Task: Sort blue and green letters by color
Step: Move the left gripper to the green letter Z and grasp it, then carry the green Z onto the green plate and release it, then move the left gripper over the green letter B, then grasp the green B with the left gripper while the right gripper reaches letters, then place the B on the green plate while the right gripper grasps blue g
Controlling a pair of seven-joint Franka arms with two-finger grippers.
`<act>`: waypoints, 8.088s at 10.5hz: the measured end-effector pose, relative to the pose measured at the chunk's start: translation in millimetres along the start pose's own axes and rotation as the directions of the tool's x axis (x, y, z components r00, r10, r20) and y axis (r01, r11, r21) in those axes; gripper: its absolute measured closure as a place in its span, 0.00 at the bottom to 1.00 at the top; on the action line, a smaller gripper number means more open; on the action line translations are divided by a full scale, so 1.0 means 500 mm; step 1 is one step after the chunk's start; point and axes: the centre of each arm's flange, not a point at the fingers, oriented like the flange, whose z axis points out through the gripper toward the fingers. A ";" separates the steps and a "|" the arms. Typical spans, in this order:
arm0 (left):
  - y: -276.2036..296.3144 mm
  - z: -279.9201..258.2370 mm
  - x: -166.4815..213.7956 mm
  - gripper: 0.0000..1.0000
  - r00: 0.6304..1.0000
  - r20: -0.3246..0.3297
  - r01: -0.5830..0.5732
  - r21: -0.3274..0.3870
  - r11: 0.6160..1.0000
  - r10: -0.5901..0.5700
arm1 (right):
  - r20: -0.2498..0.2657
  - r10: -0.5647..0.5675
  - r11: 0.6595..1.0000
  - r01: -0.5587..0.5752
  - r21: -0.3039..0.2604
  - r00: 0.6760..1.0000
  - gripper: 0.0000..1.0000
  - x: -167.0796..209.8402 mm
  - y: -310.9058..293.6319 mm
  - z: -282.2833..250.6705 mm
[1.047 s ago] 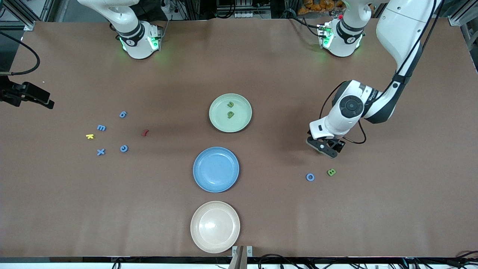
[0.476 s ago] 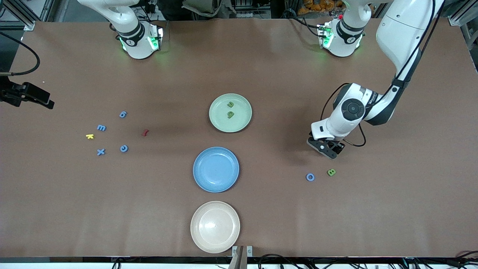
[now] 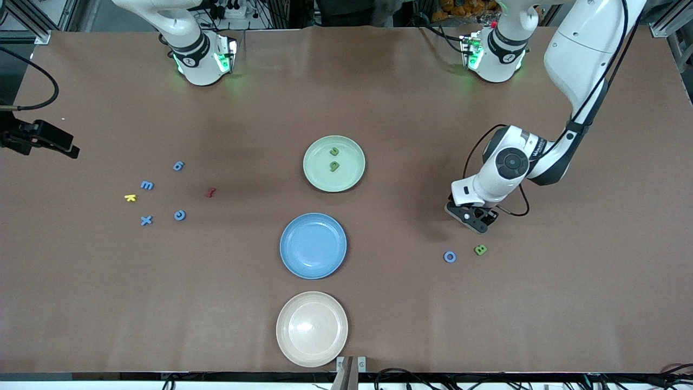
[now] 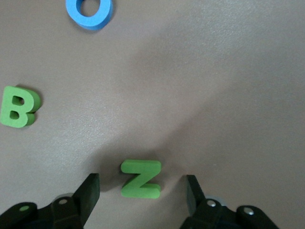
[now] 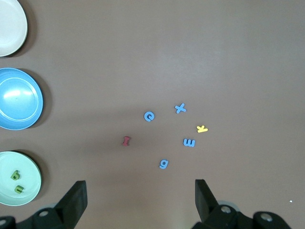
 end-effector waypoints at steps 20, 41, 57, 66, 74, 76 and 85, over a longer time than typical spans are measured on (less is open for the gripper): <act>0.774 -0.119 0.141 0.36 0.832 -0.037 0.544 -0.147 0.826 -0.554 | 0.001 0.015 1.000 -0.015 0.000 1.000 0.00 0.003 0.017 0.005; -0.168 -0.060 0.083 0.00 0.987 -0.046 -0.153 0.022 0.988 0.154 | 0.005 -0.009 1.000 0.009 -0.014 1.000 0.00 0.022 -0.011 0.033; -0.210 0.007 0.116 0.39 0.987 -0.061 -0.151 0.003 0.989 0.151 | 0.040 0.432 0.902 -0.431 -0.032 0.901 0.00 -0.103 0.142 0.669; -0.075 -0.032 0.175 0.71 0.985 -0.007 0.173 -0.069 0.982 -0.174 | 0.039 0.614 0.789 -0.612 -0.049 0.788 0.00 -0.244 0.111 0.866; 0.549 -0.159 0.261 0.71 0.841 0.101 0.539 -0.081 0.838 -0.532 | 0.033 0.582 0.813 -0.581 -0.048 0.812 0.11 -0.296 0.070 0.911; 0.669 -0.163 0.245 0.71 0.814 0.110 0.579 -0.071 0.812 -0.571 | 0.028 0.585 0.810 -0.584 -0.047 0.810 0.12 -0.305 0.074 0.934; 0.692 -0.192 0.272 0.15 0.718 0.079 0.696 -0.079 0.714 -0.691 | 0.020 0.597 0.802 -0.596 -0.041 0.802 0.67 -0.305 0.087 0.939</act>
